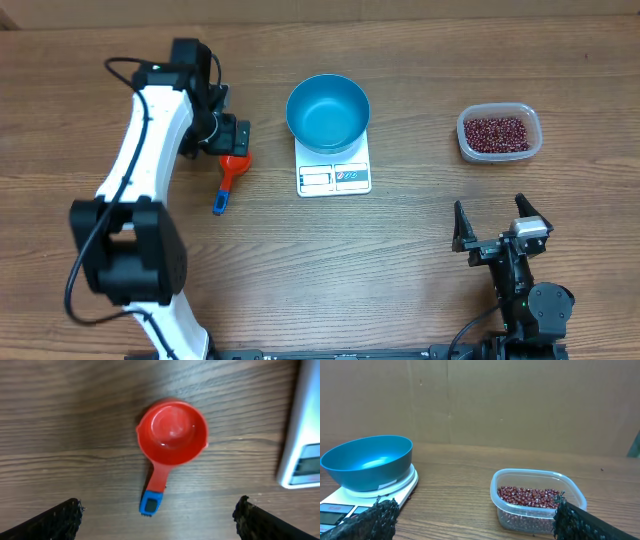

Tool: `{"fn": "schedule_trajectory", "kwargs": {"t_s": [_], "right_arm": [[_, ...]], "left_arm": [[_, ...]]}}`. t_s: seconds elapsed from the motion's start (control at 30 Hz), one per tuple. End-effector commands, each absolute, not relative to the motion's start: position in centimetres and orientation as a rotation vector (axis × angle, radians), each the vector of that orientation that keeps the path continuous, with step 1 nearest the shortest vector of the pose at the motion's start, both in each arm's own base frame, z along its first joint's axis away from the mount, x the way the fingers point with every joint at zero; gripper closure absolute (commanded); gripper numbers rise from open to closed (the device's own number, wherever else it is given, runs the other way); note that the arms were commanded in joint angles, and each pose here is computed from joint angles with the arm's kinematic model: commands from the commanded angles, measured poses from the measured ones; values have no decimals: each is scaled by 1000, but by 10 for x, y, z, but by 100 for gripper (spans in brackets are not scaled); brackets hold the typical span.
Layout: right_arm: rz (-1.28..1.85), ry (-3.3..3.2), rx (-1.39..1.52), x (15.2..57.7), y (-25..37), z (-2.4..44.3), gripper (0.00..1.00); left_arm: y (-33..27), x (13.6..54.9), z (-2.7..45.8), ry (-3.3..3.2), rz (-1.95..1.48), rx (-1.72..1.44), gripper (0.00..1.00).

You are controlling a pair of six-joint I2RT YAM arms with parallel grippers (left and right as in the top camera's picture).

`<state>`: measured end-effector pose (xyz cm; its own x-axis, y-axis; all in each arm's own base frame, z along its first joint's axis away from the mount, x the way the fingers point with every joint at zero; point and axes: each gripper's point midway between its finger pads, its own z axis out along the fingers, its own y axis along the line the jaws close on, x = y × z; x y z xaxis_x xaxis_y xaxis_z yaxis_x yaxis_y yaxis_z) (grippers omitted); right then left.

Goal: Scoop item into bowl and weigh 150g on scale
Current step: 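Move the left gripper over the red scoop's blue handle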

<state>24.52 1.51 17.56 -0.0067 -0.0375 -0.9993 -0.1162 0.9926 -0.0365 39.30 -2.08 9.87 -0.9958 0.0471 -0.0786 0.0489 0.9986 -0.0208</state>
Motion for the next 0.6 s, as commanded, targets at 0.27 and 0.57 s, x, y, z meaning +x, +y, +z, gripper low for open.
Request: {"fn": "schedule_trajectory", "kwargs": {"t_s": [0.27,0.57], "right_arm": [[64,1576,-119,245,15,173,0],[64,1576,-119,245,15,173,0]], "left_arm": [[-7,402,41,3168,17,75,0],[9,404,41,3163,10,11,0]]}}
